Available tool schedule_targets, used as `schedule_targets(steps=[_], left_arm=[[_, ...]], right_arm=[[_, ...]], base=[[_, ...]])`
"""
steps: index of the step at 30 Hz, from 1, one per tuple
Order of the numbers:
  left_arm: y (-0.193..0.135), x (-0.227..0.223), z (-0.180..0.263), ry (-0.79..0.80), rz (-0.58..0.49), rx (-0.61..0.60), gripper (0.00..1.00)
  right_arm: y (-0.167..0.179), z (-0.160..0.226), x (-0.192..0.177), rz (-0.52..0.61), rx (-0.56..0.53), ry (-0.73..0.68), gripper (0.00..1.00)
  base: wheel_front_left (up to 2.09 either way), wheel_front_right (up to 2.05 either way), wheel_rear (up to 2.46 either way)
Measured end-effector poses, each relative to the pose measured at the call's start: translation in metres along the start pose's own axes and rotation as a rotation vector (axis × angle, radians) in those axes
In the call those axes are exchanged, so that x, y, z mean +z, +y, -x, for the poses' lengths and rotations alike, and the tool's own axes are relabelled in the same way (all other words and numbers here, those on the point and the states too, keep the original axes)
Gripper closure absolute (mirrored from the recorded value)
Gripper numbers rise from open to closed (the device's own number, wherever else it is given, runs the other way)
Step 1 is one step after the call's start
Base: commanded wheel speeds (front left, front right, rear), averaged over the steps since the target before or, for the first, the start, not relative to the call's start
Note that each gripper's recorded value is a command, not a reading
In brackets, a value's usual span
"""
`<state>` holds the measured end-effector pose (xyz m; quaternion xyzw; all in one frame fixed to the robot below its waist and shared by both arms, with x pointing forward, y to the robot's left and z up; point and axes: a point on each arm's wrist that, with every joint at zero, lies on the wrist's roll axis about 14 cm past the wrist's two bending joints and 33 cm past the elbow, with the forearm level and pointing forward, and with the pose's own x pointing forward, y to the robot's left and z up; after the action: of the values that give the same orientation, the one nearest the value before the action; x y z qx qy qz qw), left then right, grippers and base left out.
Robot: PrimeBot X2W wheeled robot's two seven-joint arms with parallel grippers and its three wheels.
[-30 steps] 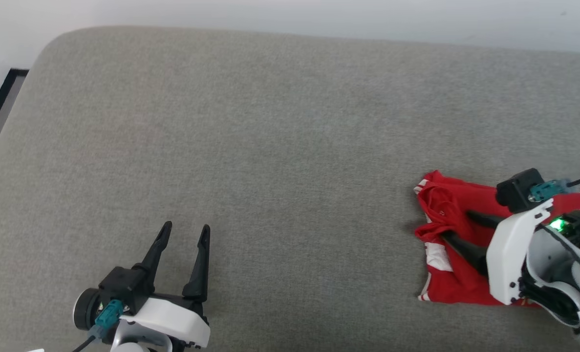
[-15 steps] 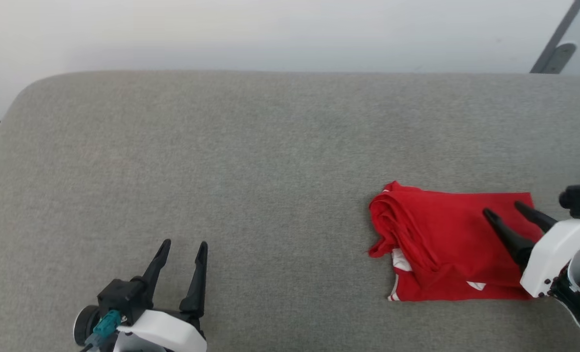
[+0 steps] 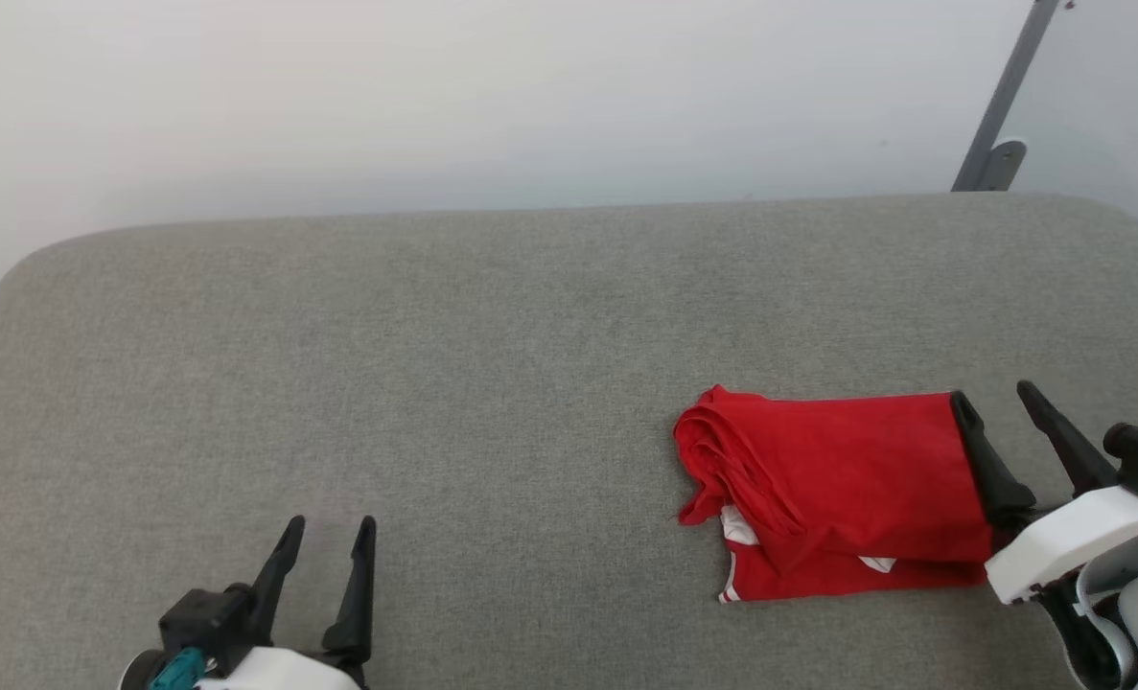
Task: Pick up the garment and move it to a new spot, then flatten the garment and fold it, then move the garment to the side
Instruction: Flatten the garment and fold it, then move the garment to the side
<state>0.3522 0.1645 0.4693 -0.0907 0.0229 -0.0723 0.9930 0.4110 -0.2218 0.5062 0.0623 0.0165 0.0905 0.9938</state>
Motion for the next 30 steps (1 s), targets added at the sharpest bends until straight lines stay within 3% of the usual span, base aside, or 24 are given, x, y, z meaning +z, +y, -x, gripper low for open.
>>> schedule_targets(steps=[8,19,30], left_arm=[[0.007,0.005,0.011,-0.017,-0.011,0.020,0.00],[0.012,0.002,0.032,-0.018,-0.014,0.062,0.00],[0.011,0.004,0.033,-0.025,-0.006,0.074,0.00]], right_arm=[[0.010,0.025,-0.003,-0.046,-0.048,-0.065,0.00],[-0.011,0.062,-0.010,-0.033,-0.148,-0.070,0.00],[-0.010,0.064,-0.017,-0.023,-0.146,-0.048,0.00]], base=[[0.00,0.00,0.00],[0.00,0.00,0.00],[0.00,0.00,0.00]])
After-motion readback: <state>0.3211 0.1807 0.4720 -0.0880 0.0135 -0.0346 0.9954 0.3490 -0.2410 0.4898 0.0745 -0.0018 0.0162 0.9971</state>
